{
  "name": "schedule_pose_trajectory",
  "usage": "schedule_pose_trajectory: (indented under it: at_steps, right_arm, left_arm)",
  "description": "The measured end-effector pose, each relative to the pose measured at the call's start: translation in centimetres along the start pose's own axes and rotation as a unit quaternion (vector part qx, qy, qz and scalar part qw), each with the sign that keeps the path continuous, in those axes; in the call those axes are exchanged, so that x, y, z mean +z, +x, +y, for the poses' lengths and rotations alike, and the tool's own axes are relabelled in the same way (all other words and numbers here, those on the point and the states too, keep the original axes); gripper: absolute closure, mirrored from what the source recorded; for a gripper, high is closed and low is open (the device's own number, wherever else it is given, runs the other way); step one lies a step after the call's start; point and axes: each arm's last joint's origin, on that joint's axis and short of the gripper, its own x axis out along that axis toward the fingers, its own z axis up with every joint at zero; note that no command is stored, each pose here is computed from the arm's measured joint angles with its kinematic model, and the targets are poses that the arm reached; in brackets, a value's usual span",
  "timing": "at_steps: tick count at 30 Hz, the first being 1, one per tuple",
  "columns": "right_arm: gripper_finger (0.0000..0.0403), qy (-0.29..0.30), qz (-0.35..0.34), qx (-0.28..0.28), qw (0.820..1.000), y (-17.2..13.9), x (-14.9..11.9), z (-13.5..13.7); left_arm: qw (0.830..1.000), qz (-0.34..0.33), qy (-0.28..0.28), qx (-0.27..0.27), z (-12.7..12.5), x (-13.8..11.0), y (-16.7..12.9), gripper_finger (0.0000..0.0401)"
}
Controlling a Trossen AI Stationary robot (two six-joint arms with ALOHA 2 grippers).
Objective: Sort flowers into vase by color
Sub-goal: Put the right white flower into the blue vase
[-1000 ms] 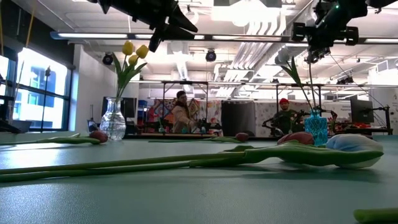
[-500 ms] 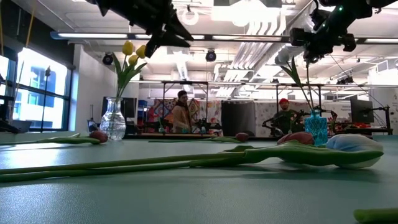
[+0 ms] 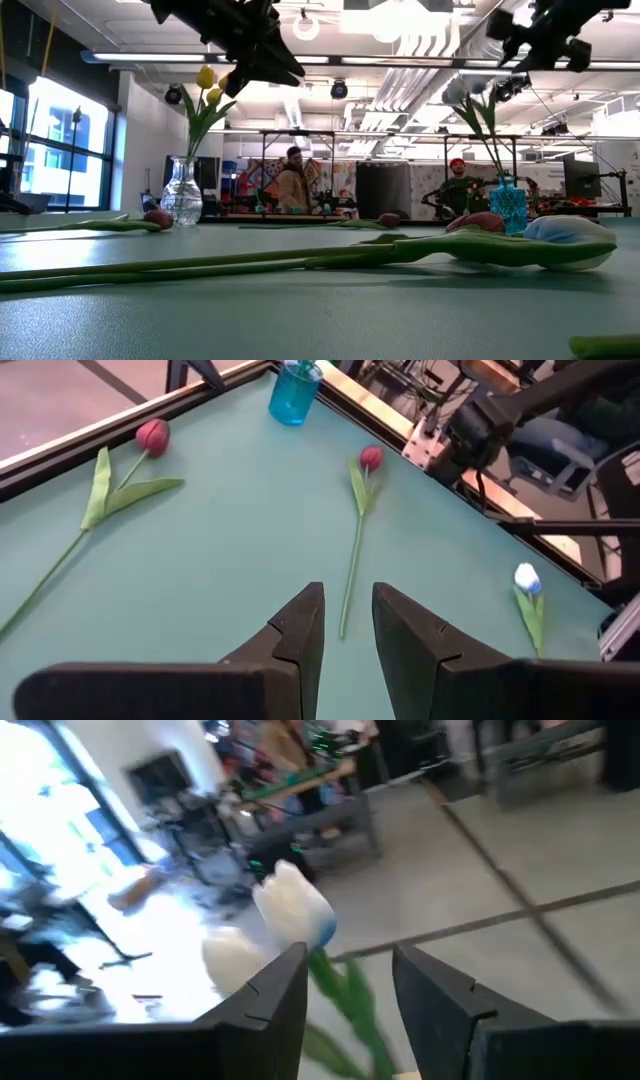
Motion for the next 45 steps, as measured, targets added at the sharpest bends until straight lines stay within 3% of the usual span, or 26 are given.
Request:
schedule_pose_trajectory:
  at_steps: [9, 15, 18, 22, 28, 33, 38, 42, 45]
  right_arm:
    - [0.0265, 0.047, 0.025, 0.155, 0.986, -3.1, 0.8, 0.3]
    - [0.0265, 0.095, 0.083, 0.258, 0.958, -4.3, 0.5, 1.0]
    - [0.0265, 0.122, 0.138, 0.322, 0.929, -4.9, 0.2, 1.5]
    - [0.0265, 0.141, 0.259, 0.387, 0.874, -5.6, -1.0, 2.0]
    - [0.0265, 0.113, 0.457, 0.318, 0.823, -6.6, -4.8, 2.4]
    - [0.0265, 0.031, 0.530, 0.310, 0.789, -7.8, -7.5, 4.0]
    - [0.0265, -0.052, 0.582, 0.337, 0.738, -9.6, -9.9, 5.4]
    - [0.0265, -0.111, 0.624, 0.360, 0.685, -11.3, -11.4, 5.8]
    - [0.0265, -0.158, 0.663, 0.376, 0.628, -13.2, -12.3, 5.5]
  left_arm:
    - [0.999, 0.014, 0.036, -0.030, -0.2, -0.1, 0.0, 0.0327]
    - [0.997, 0.023, 0.055, -0.051, -0.4, -0.2, 0.0, 0.0327]
    - [0.994, 0.030, 0.074, -0.069, -0.9, -0.5, 0.0, 0.0327]
    - [0.981, 0.043, 0.143, -0.121, -2.1, -1.1, -0.2, 0.0327]
    - [0.967, 0.056, 0.199, -0.149, -3.5, -2.5, 0.3, 0.0327]
    - [0.969, 0.082, 0.169, -0.159, -4.5, -3.8, 1.6, 0.0327]
    - [0.971, 0.083, 0.143, -0.173, -6.3, -5.4, 3.4, 0.0327]
    - [0.968, 0.072, 0.141, -0.194, -7.7, -6.8, 5.0, 0.0327]
    - [0.973, 0.060, 0.113, -0.191, -8.5, -7.4, 5.7, 0.0327]
